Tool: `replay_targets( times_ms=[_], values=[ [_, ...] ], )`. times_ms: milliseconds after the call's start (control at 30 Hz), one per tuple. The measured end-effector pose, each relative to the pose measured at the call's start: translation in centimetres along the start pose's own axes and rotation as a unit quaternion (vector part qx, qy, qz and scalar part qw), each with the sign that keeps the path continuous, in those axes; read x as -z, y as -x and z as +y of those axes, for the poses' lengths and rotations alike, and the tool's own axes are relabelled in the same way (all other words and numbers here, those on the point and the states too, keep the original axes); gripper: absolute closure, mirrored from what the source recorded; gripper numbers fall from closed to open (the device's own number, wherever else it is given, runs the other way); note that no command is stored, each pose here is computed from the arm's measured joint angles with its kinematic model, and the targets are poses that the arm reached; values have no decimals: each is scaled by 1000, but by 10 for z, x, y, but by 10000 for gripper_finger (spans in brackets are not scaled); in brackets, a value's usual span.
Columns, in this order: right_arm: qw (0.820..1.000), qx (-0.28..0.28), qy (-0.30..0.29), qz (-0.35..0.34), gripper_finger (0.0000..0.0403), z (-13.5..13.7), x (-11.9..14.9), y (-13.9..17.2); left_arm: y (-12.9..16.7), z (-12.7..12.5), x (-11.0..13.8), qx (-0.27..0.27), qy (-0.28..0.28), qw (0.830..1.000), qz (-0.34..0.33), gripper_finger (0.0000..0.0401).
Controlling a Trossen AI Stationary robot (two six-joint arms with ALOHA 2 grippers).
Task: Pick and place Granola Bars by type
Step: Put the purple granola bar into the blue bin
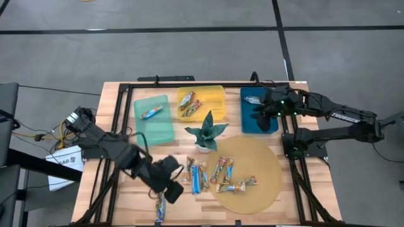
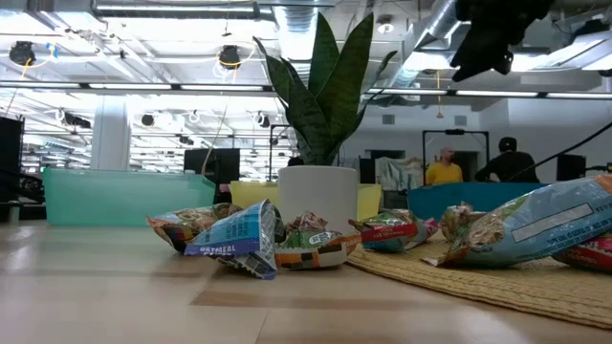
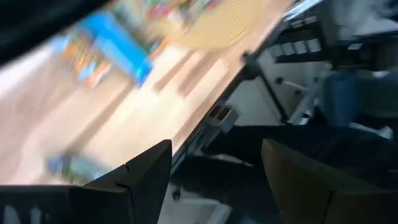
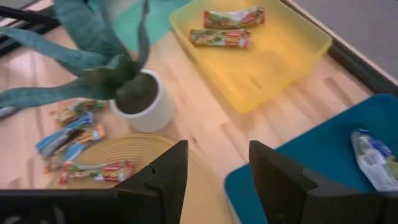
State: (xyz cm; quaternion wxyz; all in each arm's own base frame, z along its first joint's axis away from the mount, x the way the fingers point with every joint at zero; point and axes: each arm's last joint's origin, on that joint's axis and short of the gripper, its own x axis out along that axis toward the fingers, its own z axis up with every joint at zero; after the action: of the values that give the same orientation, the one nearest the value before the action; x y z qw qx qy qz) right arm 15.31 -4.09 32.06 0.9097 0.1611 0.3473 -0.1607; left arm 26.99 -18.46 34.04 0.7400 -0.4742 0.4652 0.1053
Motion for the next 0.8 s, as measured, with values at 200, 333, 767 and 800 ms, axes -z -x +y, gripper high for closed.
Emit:
replay_targets(
  times_ms=[200, 333, 767, 800],
  values=[
    [1000, -21, 3, -2, 245, 10, 1, 0, -10, 13, 26, -40, 106, 994, 15, 159],
    [999, -31, 8, 1, 248, 15, 2, 0, -19, 23, 37, -62, 170, 983, 16, 159],
    [999, -46, 2, 7, 249, 22, 5, 1, -59, 52, 61, -157, 244, 955, 68, 159],
    [999, -47, 3, 8, 250, 22, 5, 1, -65, 53, 63, -167, 245, 952, 80, 159]
  ],
)
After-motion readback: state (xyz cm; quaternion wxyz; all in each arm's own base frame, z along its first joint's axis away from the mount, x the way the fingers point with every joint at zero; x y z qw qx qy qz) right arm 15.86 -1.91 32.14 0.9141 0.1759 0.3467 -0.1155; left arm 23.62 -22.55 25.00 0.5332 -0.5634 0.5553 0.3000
